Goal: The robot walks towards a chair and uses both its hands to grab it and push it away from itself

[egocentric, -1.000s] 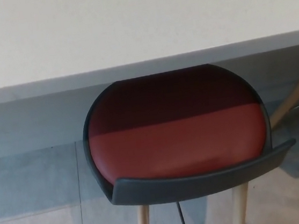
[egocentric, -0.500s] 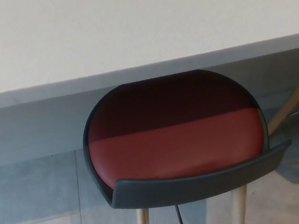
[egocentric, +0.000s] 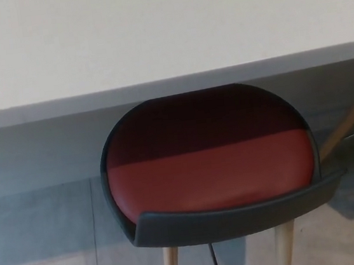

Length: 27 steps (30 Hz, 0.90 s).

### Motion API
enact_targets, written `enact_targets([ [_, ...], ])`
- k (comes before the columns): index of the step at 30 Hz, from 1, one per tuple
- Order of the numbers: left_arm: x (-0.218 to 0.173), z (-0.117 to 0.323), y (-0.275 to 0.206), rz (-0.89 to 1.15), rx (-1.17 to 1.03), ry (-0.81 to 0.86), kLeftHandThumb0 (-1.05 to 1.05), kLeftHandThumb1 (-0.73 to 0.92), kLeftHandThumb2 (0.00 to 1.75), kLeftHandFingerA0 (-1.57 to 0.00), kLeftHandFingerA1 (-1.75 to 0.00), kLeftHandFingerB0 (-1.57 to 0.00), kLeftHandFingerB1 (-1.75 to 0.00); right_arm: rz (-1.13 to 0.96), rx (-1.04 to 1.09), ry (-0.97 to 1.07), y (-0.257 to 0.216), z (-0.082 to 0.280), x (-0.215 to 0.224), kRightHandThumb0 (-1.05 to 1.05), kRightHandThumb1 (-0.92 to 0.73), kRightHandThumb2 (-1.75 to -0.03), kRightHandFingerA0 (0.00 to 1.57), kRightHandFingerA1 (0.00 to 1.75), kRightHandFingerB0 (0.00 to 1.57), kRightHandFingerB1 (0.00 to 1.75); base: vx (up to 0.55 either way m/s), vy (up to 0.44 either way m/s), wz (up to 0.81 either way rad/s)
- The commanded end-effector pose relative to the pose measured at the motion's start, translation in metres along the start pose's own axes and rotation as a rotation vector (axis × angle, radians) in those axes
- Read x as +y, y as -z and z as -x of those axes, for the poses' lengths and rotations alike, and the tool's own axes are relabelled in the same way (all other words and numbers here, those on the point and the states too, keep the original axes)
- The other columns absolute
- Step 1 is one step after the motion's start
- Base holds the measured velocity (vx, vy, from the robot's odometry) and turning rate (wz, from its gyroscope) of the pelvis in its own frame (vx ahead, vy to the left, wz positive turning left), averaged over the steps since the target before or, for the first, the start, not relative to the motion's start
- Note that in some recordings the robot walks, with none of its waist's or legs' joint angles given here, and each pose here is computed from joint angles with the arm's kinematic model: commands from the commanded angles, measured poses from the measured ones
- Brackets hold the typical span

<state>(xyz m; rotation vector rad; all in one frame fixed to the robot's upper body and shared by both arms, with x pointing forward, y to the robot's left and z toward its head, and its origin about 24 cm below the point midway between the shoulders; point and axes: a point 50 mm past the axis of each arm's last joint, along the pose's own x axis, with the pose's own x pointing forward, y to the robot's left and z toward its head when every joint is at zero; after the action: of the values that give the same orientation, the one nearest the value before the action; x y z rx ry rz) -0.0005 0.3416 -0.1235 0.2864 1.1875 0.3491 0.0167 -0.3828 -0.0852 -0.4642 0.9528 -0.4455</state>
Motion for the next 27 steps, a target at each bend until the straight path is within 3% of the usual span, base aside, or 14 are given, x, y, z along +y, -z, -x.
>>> enact_targets([
  [1, -0.006, -0.001, 0.003, 0.002, 0.046, 0.019, -0.82, 0.51, 0.85, -0.01, -0.23, 0.00, -0.03, -0.042, 0.025, 0.033, 0.000, -0.003, 0.012, -1.00, -0.60, -0.91, 0.00, 0.19, 0.00, 0.10, 0.00, 0.000, 0.00],
  [7, -0.013, 0.000, 0.007, -0.001, 0.062, 0.057, -0.83, 0.53, 0.86, 0.00, -0.18, 0.00, -0.02, -0.020, 0.081, -0.006, 0.005, -0.003, 0.026, -0.97, -0.59, -0.92, 0.00, 0.21, 0.00, 0.15, 0.00, 0.000, 0.00],
  [8, -0.013, 0.000, 0.007, -0.006, 0.065, 0.057, -0.82, 0.52, 0.86, 0.00, -0.18, 0.00, -0.03, 0.006, 0.094, -0.011, 0.006, -0.003, 0.028, -0.98, -0.59, -0.82, 0.00, 0.00, 0.00, 0.07, 0.00, 0.000, 0.00],
  [10, -0.015, 0.000, 0.007, -0.001, 0.059, 0.057, -0.80, 0.51, 0.86, 0.00, -0.21, 0.00, -0.06, 0.024, 0.095, -0.018, 0.007, -0.003, 0.032, -0.87, -0.54, -0.76, 0.00, 0.00, 0.00, 0.11, 0.00, 0.000, 0.00],
  [11, -0.015, -0.001, 0.005, -0.015, 0.054, 0.055, -0.75, 0.50, 0.88, -0.02, -0.29, 0.00, -0.13, 0.009, 0.093, -0.030, 0.008, -0.002, 0.034, -0.97, -0.60, -0.94, 0.00, 0.21, 0.00, 0.16, 0.00, 0.000, 0.00],
  [13, -0.017, -0.002, 0.003, -0.024, 0.055, 0.052, -0.72, 0.49, 0.89, -0.02, -0.34, 0.00, -0.17, 0.019, 0.097, -0.034, 0.007, -0.002, 0.035, -0.99, -0.61, -0.94, 0.00, 0.19, 0.00, 0.14, 0.00, 0.000, 0.00],
  [14, -0.017, -0.002, 0.002, -0.024, 0.046, 0.055, -0.69, 0.47, 0.88, -0.02, -0.45, -0.03, -0.22, 0.020, 0.094, -0.040, 0.007, -0.002, 0.035, -1.00, -0.61, -0.94, 0.00, 0.14, 0.00, 0.11, 0.00, 0.000, 0.00],
  [16, -0.017, -0.002, 0.002, -0.029, 0.036, 0.060, -0.76, 0.47, 0.86, -0.01, -0.46, -0.09, -0.18, 0.012, 0.086, -0.065, 0.007, -0.001, 0.035, -1.05, -0.64, -0.92, 0.00, 0.07, 0.00, 0.06, 0.00, 0.000, 0.00],
  [22, -0.014, -0.002, 0.002, -0.011, 0.039, 0.060, -0.69, 0.46, 0.86, -0.02, -0.45, -0.06, -0.27, -0.025, 0.072, -0.091, 0.007, -0.001, 0.031, -0.91, -0.56, -0.94, 0.00, 0.17, 0.00, 0.16, 0.00, 0.000, 0.00],
  [23, -0.013, -0.002, 0.002, -0.012, 0.041, 0.059, -0.66, 0.64, 0.59, -0.07, -0.44, -0.07, -0.27, -0.028, 0.068, -0.094, 0.007, -0.001, 0.031, -0.85, -0.52, -0.93, 0.00, 0.21, 0.00, 0.21, 0.00, 0.000, 0.00],
  [24, -0.012, -0.001, 0.001, -0.012, 0.039, 0.059, -0.66, 0.64, 0.59, -0.07, -0.44, -0.07, -0.27, -0.035, 0.067, -0.094, 0.007, -0.001, 0.031, -0.85, -0.52, -0.93, 0.00, 0.21, 0.00, 0.21, 0.00, 0.000, 0.00],
  [25, -0.012, -0.001, 0.004, -0.009, 0.044, 0.063, -0.70, 0.46, 0.86, -0.04, -0.45, -0.07, -0.25, -0.037, 0.071, -0.096, 0.008, 0.000, 0.029, -0.84, -0.50, -0.78, 0.00, 0.24, 0.00, 0.17, 0.00, 0.000, 0.00],
  [26, -0.011, 0.000, 0.004, -0.011, 0.043, 0.062, -0.71, 0.47, 0.86, -0.03, -0.46, -0.08, -0.25, -0.035, 0.070, -0.097, 0.009, 0.000, 0.029, -0.82, -0.51, -0.92, 0.00, 0.24, 0.00, 0.24, 0.00, 0.000, 0.00],
  [27, -0.011, 0.000, 0.004, -0.007, 0.044, 0.062, -0.71, 0.47, 0.85, -0.04, -0.43, -0.06, -0.26, -0.035, 0.071, -0.098, 0.008, 0.000, 0.029, -0.81, -0.66, -0.59, 0.00, 0.27, 0.00, 0.19, 0.00, 0.000, 0.00],
])
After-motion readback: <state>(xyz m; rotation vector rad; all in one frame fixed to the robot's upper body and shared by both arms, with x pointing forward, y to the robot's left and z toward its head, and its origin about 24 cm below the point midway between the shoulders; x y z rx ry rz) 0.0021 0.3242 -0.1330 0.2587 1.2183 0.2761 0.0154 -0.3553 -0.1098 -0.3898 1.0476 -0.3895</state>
